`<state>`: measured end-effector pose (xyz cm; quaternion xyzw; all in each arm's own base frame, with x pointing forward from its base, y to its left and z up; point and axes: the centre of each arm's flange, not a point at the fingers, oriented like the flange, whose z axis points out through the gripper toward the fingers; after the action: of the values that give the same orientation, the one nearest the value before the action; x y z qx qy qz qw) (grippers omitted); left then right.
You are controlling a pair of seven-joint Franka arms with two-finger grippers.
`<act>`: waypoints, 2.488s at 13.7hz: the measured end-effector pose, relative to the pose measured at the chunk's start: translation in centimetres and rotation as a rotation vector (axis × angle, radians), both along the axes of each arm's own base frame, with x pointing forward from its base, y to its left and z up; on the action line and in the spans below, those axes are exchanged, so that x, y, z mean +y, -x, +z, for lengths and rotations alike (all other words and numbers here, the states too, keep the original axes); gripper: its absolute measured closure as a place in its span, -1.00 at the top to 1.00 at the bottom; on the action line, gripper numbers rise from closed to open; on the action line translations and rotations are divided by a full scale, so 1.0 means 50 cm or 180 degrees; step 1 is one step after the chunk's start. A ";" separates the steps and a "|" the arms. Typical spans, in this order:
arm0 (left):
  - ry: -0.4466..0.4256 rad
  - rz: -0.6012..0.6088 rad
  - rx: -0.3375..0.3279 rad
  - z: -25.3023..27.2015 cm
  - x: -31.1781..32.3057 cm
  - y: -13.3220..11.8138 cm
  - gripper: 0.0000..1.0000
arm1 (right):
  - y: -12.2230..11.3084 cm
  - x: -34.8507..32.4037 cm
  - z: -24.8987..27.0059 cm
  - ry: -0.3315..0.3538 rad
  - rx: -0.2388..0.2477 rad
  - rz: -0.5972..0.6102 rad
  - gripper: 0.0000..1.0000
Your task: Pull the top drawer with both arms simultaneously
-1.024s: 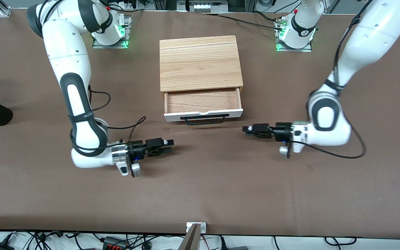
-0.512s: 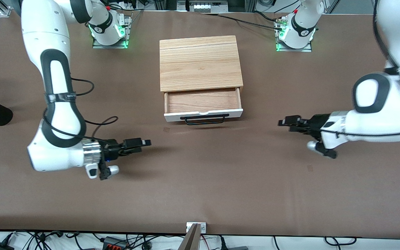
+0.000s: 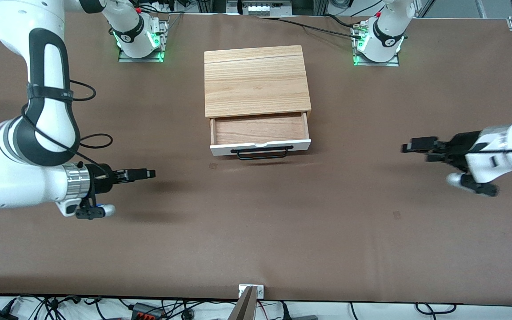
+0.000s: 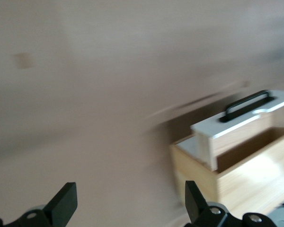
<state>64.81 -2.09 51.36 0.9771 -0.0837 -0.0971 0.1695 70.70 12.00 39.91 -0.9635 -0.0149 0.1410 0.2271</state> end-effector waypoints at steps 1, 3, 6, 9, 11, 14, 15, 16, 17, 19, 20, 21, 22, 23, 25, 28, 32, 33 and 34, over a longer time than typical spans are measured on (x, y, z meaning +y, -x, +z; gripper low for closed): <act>-0.0286 -0.0052 -0.0095 0.045 0.007 0.015 1.00 | 0.003 -0.017 0.024 0.0192 -0.0027 -0.0042 1.00; -0.0794 -0.0134 -0.0266 0.112 0.005 0.043 1.00 | 0.019 -0.048 0.092 0.0606 -0.0110 -0.0108 1.00; -0.1027 -0.0081 -0.0363 0.144 -0.004 0.051 1.00 | 0.059 -0.081 0.208 0.1152 -0.0331 -0.0091 1.00; -0.1117 0.0218 -0.0352 0.152 0.023 0.049 1.00 | 0.087 -0.140 0.293 0.1322 -0.0509 -0.0153 1.00; -0.1135 0.0325 -0.0332 0.152 0.050 0.048 1.00 | 0.096 -0.221 0.326 0.1279 -0.0549 -0.0324 1.00; -0.1138 0.0389 -0.0321 0.152 0.076 0.049 1.00 | 0.116 -0.303 0.351 0.1312 -0.0603 -0.0448 1.00; -0.1137 0.0387 -0.0323 0.153 0.075 0.049 1.00 | 0.125 -0.305 0.355 0.1378 -0.0635 -0.0419 1.00; -0.1136 0.0385 -0.0330 0.155 0.073 0.049 1.00 | 0.133 -0.297 0.358 0.1426 -0.0676 -0.0375 1.00; -0.1136 0.0387 -0.0337 0.158 0.073 0.049 1.00 | 0.141 -0.286 0.358 0.1472 -0.0730 -0.0316 1.00; -0.1146 0.0400 -0.0320 0.164 0.078 0.054 1.00 | 0.159 -0.274 0.355 0.1519 -0.0795 -0.0230 1.00; -0.1157 0.0407 -0.0317 0.171 0.080 0.059 1.00 | 0.167 -0.273 0.352 0.1522 -0.0784 -0.0213 1.00; -0.1170 0.0412 -0.0319 0.179 0.080 0.065 1.00 | 0.176 -0.273 0.347 0.1521 -0.0761 -0.0205 1.00; -0.1179 0.0417 -0.0324 0.185 0.080 0.069 1.00 | 0.187 -0.273 0.340 0.1518 -0.0740 -0.0198 1.00; -0.1180 0.0428 -0.0323 0.189 0.083 0.072 1.00 | 0.199 -0.273 0.330 0.1515 -0.0741 -0.0195 1.00; -0.1188 0.0467 -0.0305 0.190 0.095 0.077 1.00 | 0.233 -0.268 0.316 0.1505 -0.0783 -0.0191 1.00; -0.1124 0.0615 -0.0217 0.187 0.102 0.103 1.00 | 0.277 -0.251 0.319 0.1491 -0.0810 -0.0147 1.00; -0.1126 0.0637 -0.0286 0.221 0.089 0.142 1.00 | 0.282 -0.248 0.309 0.1482 -0.0816 -0.0095 1.00; -0.1118 0.0560 -0.0319 0.229 0.086 0.148 1.00 | 0.282 -0.248 0.308 0.1480 -0.0816 -0.0084 1.00; -0.1108 0.0486 -0.0351 0.234 0.085 0.152 1.00 | 0.282 -0.248 0.308 0.1480 -0.0820 -0.0082 1.00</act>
<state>57.21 2.16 63.05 0.9991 -0.0005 -0.0433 0.0000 56.59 -0.39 55.32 -0.9999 0.0015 0.0139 -0.0024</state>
